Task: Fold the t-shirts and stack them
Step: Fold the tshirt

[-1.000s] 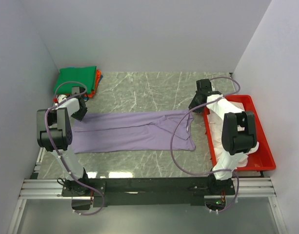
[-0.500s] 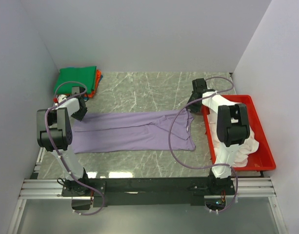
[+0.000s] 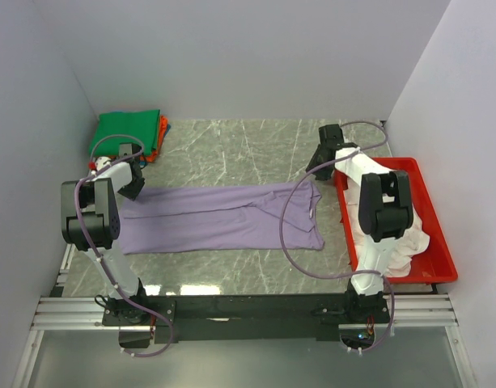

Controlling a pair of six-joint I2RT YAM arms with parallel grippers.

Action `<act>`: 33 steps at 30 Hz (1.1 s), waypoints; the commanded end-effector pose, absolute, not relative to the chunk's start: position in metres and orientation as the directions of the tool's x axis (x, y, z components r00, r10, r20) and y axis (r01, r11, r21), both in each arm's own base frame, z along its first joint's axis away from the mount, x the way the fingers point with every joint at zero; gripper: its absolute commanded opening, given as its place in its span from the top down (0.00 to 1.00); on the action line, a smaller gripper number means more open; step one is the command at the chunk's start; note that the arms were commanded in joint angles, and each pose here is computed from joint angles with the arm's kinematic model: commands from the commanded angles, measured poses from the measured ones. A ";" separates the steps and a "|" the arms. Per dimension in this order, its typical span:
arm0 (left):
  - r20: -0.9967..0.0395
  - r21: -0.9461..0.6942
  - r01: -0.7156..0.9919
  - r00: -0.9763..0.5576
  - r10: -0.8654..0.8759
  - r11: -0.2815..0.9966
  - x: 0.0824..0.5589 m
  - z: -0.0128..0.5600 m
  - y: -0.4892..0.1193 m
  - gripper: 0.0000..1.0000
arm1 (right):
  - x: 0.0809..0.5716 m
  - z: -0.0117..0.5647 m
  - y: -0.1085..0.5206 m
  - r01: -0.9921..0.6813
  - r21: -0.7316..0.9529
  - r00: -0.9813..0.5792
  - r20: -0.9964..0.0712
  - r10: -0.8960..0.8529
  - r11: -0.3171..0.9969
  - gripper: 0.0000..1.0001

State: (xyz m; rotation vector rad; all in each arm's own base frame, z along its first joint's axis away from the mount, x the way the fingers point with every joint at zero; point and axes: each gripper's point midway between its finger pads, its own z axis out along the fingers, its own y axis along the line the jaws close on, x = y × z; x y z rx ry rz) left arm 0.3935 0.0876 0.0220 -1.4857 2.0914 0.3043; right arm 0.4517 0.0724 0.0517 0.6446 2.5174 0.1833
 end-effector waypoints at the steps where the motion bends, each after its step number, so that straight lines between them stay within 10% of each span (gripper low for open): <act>1: -0.527 -0.061 -0.932 -0.275 -0.804 0.358 0.381 0.002 0.090 0.67 | 0.464 0.046 0.077 0.398 0.242 -0.756 -0.461 0.466 0.885 0.58; 10: -0.522 -0.062 -0.932 -0.274 -0.807 0.357 0.381 0.001 0.089 0.67 | 0.453 0.028 0.078 0.417 0.198 -0.780 -0.423 0.461 0.887 0.64; 18: -0.524 -0.058 -0.934 -0.273 -0.807 0.353 0.380 0.000 0.089 0.67 | 0.441 0.049 0.070 0.441 0.220 -0.740 -0.459 0.491 0.870 1.00; 33: -0.526 -0.053 -0.936 -0.271 -0.806 0.349 0.379 0.000 0.090 0.67 | 0.417 0.099 0.023 0.558 0.120 -0.624 -0.592 0.510 0.821 1.00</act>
